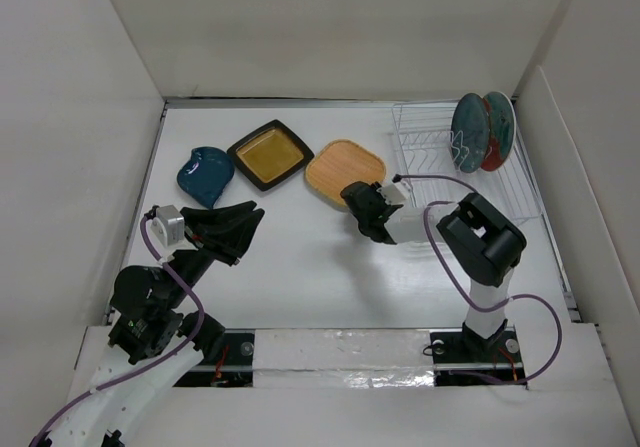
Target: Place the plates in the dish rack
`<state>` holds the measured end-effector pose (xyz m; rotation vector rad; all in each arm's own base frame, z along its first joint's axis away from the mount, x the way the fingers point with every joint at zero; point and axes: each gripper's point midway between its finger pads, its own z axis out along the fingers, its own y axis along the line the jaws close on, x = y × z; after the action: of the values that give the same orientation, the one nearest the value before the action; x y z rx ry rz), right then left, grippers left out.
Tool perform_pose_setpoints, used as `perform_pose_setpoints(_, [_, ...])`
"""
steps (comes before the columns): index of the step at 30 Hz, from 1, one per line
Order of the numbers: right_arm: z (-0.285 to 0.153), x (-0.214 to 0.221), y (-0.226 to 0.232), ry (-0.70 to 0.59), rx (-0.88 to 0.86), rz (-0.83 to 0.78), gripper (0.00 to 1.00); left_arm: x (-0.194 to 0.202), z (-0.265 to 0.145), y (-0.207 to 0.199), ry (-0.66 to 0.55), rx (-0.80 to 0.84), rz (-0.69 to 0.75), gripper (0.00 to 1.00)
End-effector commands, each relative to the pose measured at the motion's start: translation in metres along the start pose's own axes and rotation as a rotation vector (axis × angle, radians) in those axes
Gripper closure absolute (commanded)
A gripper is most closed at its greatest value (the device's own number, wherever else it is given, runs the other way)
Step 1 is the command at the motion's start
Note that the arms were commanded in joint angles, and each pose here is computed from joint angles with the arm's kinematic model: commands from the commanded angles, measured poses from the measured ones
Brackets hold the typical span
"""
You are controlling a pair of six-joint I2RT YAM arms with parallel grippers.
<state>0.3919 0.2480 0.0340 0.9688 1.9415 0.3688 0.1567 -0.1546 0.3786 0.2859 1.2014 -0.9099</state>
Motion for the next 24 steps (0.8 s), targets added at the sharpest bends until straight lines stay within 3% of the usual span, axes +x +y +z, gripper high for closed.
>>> perform_pose_setpoints(1, [0.003,0.012,-0.017,0.010,0.044,-0.017,0.73,-0.007,0.003,-0.005,-0.028,0.023,0.000,0.75])
perform_pose_setpoints(5, [-0.014,0.009,-0.015,-0.049,0.076,-0.087,0.78,-0.006,0.003,-0.006,-0.028,0.029,-0.001,0.75])
perform_pose_setpoints(12, [-0.048,0.002,-0.030,-0.087,0.081,-0.145,0.99,-0.006,0.003,-0.006,-0.027,0.030,-0.003,0.75])
perform_pose_setpoints(17, [-0.086,-0.010,-0.022,-0.147,0.038,-0.244,1.00,-0.006,0.003,-0.006,-0.028,0.032,-0.004,0.75])
perform_pose_setpoints(24, [-0.149,-0.062,0.042,-0.235,-0.167,-0.318,1.00,-0.005,0.004,-0.005,-0.026,0.028,-0.005,0.75])
